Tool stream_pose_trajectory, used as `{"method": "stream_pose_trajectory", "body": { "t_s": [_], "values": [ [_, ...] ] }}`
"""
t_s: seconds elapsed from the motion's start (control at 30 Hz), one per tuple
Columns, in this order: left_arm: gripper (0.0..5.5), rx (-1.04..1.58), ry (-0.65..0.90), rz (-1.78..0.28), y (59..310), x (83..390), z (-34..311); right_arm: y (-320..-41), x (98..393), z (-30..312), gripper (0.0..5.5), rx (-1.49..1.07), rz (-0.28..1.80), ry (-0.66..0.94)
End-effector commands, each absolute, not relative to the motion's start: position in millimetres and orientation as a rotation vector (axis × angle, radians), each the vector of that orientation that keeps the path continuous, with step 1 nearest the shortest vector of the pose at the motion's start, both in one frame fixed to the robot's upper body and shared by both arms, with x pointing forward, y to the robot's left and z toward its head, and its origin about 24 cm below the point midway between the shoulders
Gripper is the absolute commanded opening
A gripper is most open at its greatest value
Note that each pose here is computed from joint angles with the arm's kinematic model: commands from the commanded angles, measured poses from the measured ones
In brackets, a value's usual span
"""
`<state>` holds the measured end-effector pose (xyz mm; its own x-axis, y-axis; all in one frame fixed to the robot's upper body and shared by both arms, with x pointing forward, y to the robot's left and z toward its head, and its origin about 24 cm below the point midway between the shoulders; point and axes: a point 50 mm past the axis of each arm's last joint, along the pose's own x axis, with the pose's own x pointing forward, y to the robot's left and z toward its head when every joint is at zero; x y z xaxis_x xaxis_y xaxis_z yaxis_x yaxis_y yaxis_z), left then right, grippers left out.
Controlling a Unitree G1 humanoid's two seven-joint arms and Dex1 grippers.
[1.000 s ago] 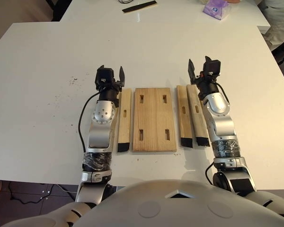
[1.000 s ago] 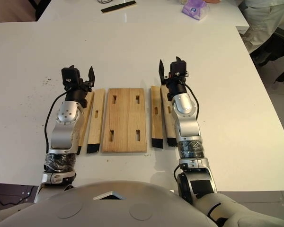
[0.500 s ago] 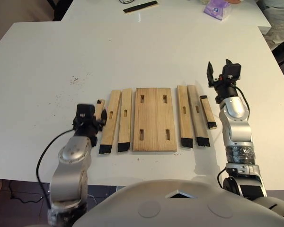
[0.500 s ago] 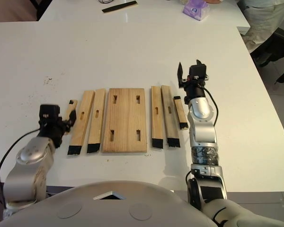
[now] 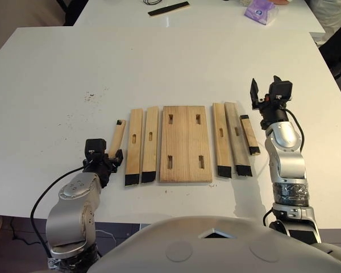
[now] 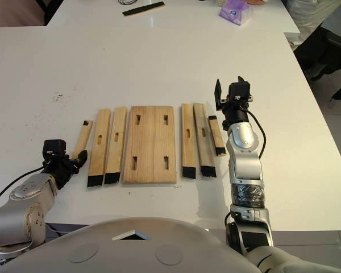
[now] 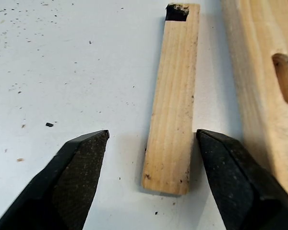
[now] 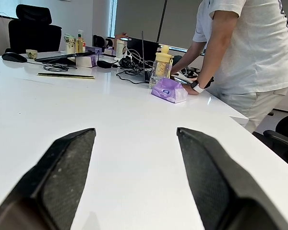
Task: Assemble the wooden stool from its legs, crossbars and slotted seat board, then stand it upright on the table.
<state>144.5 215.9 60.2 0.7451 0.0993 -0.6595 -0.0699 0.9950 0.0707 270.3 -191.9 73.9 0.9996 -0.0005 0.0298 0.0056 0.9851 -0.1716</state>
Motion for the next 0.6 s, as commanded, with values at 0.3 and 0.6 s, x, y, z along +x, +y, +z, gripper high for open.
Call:
{"method": "stream_pose_trajectory", "body": {
  "t_s": [0.3, 0.6],
  "values": [
    [2.02, 0.031, 0.821, 0.109, 231, 133, 23, -196, 275, 75, 3.16, -0.198, -0.001, -0.021],
    [1.30, 0.109, 0.563, 0.014, 224, 160, 52, -193, 277, 79, 3.16, -0.175, -0.015, -0.037]
  ]
}}
